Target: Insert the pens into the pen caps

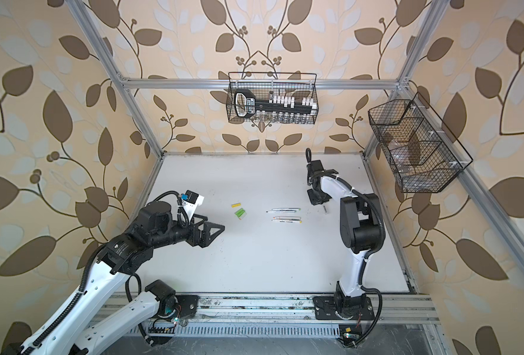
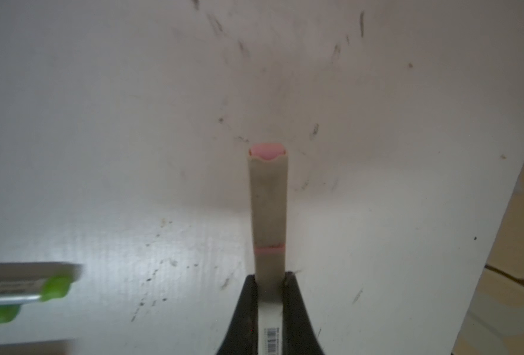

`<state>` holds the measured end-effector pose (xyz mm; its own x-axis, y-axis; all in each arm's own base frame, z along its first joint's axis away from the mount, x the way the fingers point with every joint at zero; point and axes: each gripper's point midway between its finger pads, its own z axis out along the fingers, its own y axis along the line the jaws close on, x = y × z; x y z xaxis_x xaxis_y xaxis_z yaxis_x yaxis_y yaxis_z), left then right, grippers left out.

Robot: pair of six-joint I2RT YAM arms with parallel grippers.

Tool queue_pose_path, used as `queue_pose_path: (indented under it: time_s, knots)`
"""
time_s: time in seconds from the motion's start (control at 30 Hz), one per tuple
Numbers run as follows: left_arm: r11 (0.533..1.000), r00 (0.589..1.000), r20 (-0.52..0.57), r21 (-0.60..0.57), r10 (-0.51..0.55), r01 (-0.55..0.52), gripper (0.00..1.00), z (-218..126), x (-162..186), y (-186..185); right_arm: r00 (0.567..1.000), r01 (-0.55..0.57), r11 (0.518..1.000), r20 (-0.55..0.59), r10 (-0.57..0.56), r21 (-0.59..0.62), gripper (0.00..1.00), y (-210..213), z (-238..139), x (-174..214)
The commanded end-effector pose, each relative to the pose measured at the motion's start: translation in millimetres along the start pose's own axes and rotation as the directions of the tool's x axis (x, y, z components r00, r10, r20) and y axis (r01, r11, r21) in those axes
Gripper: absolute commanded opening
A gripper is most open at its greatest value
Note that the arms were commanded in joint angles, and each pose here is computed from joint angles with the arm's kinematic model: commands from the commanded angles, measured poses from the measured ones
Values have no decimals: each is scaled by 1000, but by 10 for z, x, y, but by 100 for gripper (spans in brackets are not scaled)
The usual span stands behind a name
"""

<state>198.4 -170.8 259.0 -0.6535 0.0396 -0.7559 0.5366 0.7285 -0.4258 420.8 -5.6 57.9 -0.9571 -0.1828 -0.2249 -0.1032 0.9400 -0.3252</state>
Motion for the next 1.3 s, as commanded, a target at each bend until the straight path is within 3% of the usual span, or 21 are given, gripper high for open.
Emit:
queue_pose_path:
  time_s: [0.0,0.43,0.57,0.73,0.93,1.03,1.27]
  knots:
    - [1000,999,42,7,30,-30,99,-64,-148,-53,1000,-12,1000,-19,12,27,12,-178,27,4]
    - [1000,1000,16,-24,7,-7,99,28,-137,34,998,-27,1000,-50,26,-13,36,-227,198,39]
    - [997,1000,15,-66,-25,26,99,94,-151,130,1000,-5,999,16,6,-34,44,-81,-29,-56]
    - [978,996,34,-193,-79,84,99,162,-189,388,985,76,983,164,-48,-170,57,433,-492,-74]
    - [913,980,111,-359,-166,195,99,222,-215,761,946,219,910,306,-109,-352,64,1236,-938,114]
    - [869,968,148,-427,-204,249,99,224,-208,926,911,319,855,382,-157,-408,72,1685,-1149,174]
    - [741,940,239,-579,-244,340,99,-26,-135,1285,841,477,713,503,-200,-514,74,2604,-1387,196]
